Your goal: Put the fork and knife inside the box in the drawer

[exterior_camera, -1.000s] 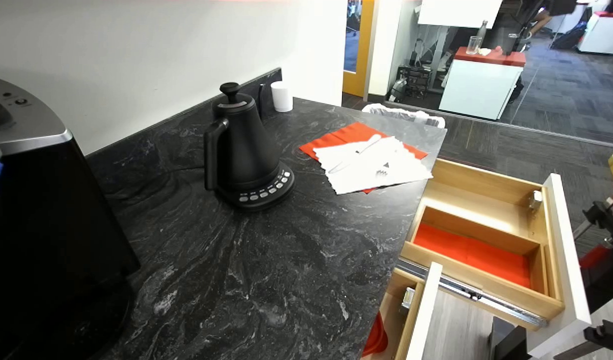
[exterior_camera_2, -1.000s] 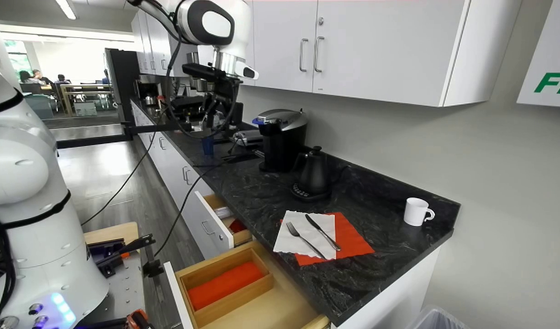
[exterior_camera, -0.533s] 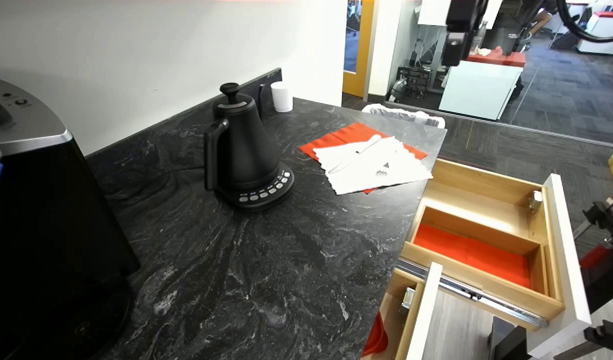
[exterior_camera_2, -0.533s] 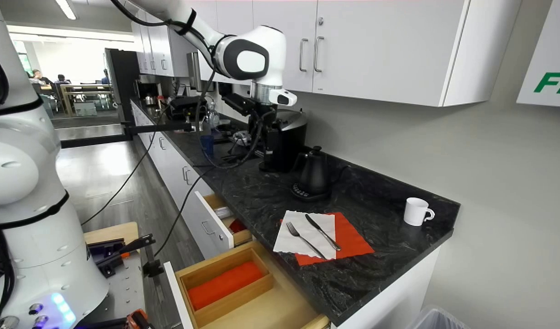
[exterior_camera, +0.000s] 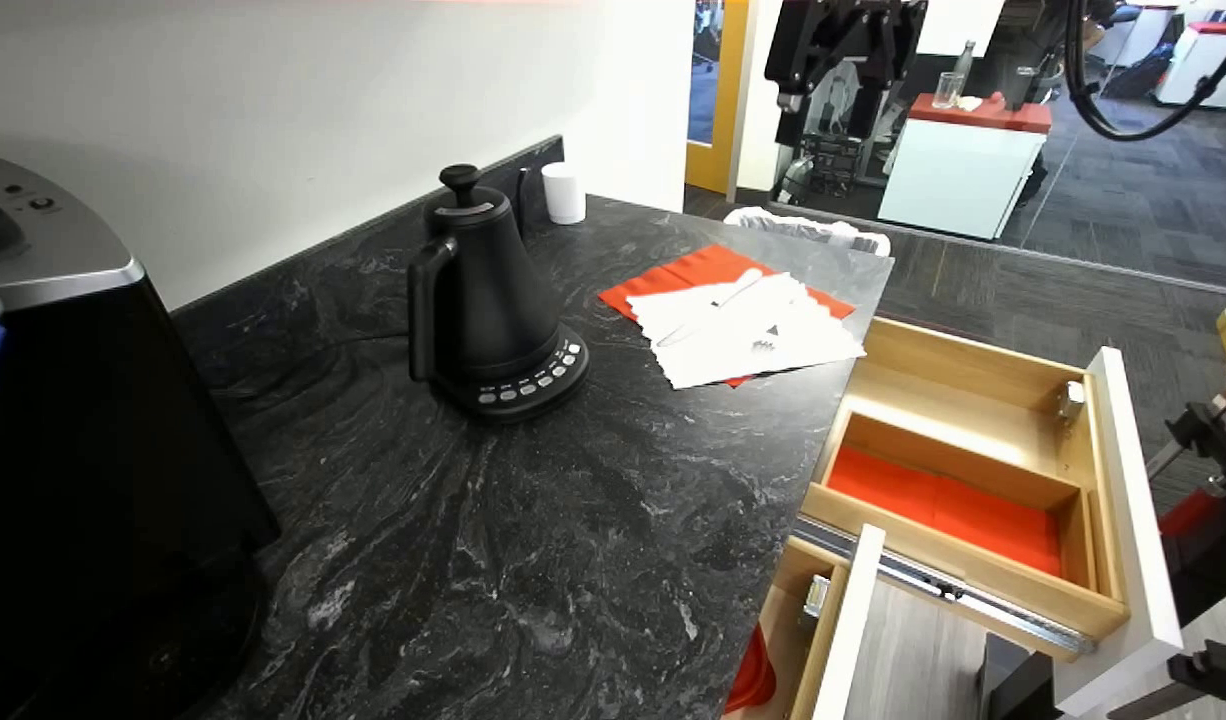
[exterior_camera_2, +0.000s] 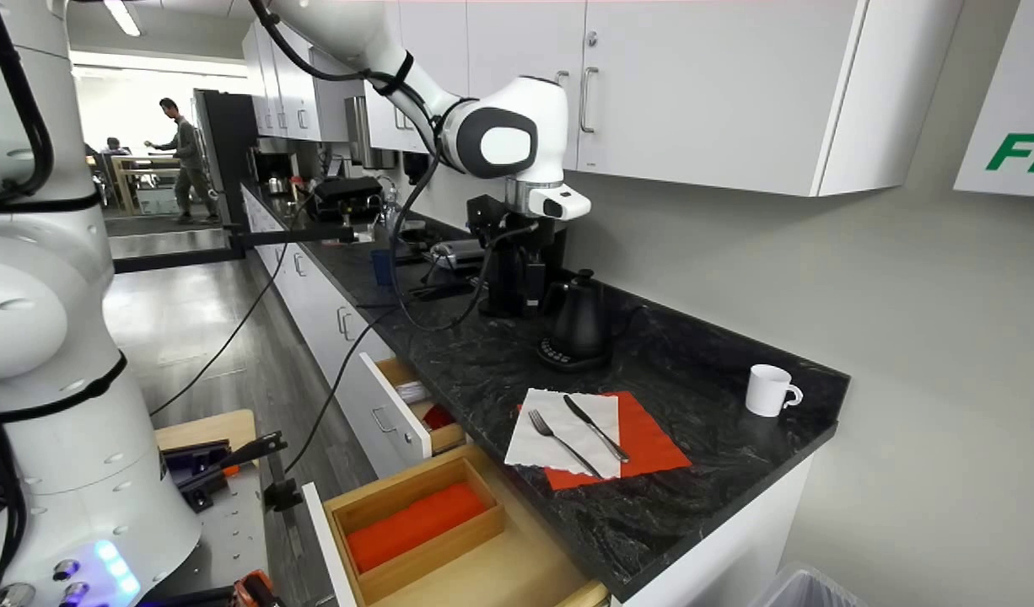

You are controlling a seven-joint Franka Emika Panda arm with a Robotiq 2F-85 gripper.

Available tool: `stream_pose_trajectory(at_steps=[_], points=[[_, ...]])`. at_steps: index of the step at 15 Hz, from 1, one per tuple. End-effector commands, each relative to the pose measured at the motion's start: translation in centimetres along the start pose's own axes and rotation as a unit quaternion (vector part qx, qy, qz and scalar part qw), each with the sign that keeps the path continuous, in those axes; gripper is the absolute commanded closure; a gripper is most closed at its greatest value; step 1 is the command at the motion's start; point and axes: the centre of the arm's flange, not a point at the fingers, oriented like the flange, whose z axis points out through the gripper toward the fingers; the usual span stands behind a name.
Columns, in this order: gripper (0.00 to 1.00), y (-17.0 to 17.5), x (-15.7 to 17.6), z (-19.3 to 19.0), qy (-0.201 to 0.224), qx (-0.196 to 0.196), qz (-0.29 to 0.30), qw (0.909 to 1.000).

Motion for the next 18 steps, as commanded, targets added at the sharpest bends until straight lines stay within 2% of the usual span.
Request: stream_pose_trajectory(at_steps=[1,3,6,11,12,13,18], points=[[0.0,1.9,0.6,2.1,0.04,-0.013,0.09,0.9951],[0.0,2.8,0.8,3.4,0.054,-0.023,0.137,0.9889],[0.0,3.8,0.7,5.5,0.066,-0.047,0.207,0.9749],[0.0,4.4,0.5,7.2,0.074,-0.084,0.32,0.9407],[0.0,4.5,0.4,7.3,0.066,-0.08,0.325,0.94],[0.0,4.6,1.2,7.3,0.067,-0.075,0.297,0.9494],[0.0,4.6,1.1,7.6,0.066,-0.076,0.31,0.9454]])
